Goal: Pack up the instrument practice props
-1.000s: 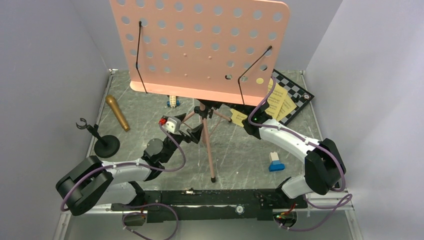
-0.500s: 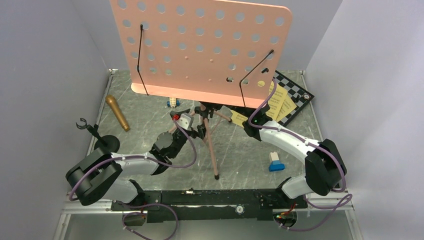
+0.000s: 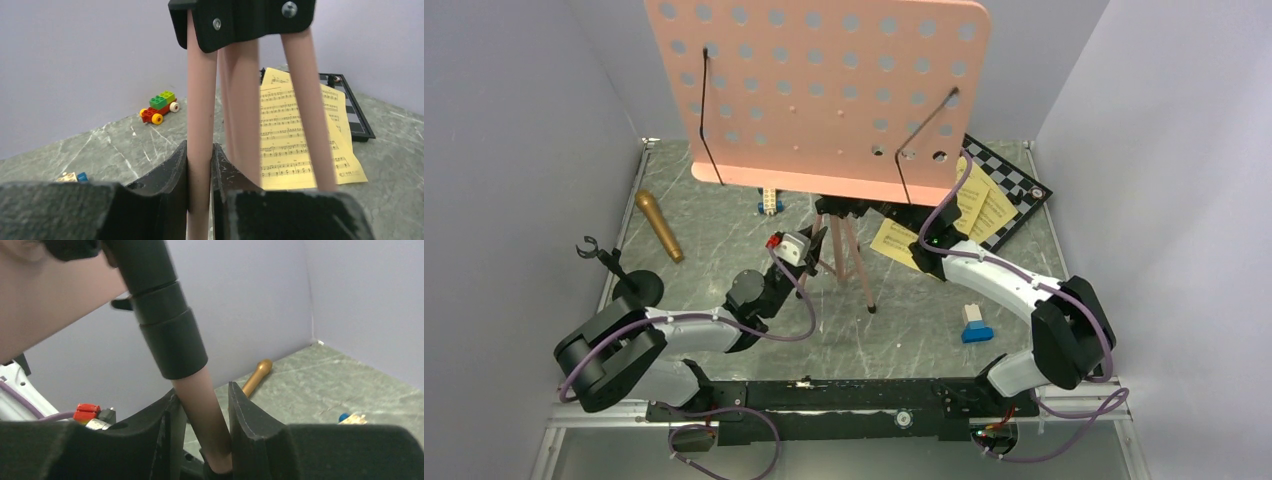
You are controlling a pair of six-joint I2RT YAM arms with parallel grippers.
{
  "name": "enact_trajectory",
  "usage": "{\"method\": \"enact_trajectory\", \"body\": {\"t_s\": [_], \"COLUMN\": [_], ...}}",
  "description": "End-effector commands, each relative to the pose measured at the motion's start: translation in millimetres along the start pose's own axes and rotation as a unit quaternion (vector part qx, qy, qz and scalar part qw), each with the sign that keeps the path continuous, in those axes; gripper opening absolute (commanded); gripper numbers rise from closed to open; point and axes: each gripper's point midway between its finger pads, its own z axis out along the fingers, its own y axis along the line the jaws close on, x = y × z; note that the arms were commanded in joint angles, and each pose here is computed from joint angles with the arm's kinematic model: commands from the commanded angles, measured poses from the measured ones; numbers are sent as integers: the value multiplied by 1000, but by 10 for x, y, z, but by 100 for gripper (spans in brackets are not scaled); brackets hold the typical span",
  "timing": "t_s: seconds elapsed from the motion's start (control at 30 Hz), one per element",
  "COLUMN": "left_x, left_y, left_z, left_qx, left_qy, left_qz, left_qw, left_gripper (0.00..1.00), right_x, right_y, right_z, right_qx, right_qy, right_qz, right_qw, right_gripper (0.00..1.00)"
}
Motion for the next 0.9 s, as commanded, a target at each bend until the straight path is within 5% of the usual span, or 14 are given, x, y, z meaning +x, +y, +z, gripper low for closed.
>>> {"method": "enact_trajectory", "body": {"t_s": [0.0, 0.27, 0.43, 0.6, 0.87], "left_x": [221, -26, -8, -25, -44], "left_y": [124, 181, 159, 78, -146], "left_z": [-94, -96, -183, -349, -152], "left_qx": [-37, -43, -38, -16, 22], "left_qy": [43, 17, 23, 14, 13], "left_qz": [-13, -6, -38, -97, -103], "left_qw": [998, 999, 998, 995, 994], "left_gripper": [17, 26, 66, 86, 93], "right_x": [319, 140, 235, 380, 430], "right_y": [184, 238, 228, 187, 235], "right_z": [57, 194, 132, 36, -14], "right_qx": [1, -11, -2, 8, 5], "right_qy": [64, 47, 49, 53, 47], "right_qz": [117, 91, 93, 103, 128], "right_qw": [991, 995, 994, 993, 991], "right_gripper": [0, 0, 0, 0, 0]}}
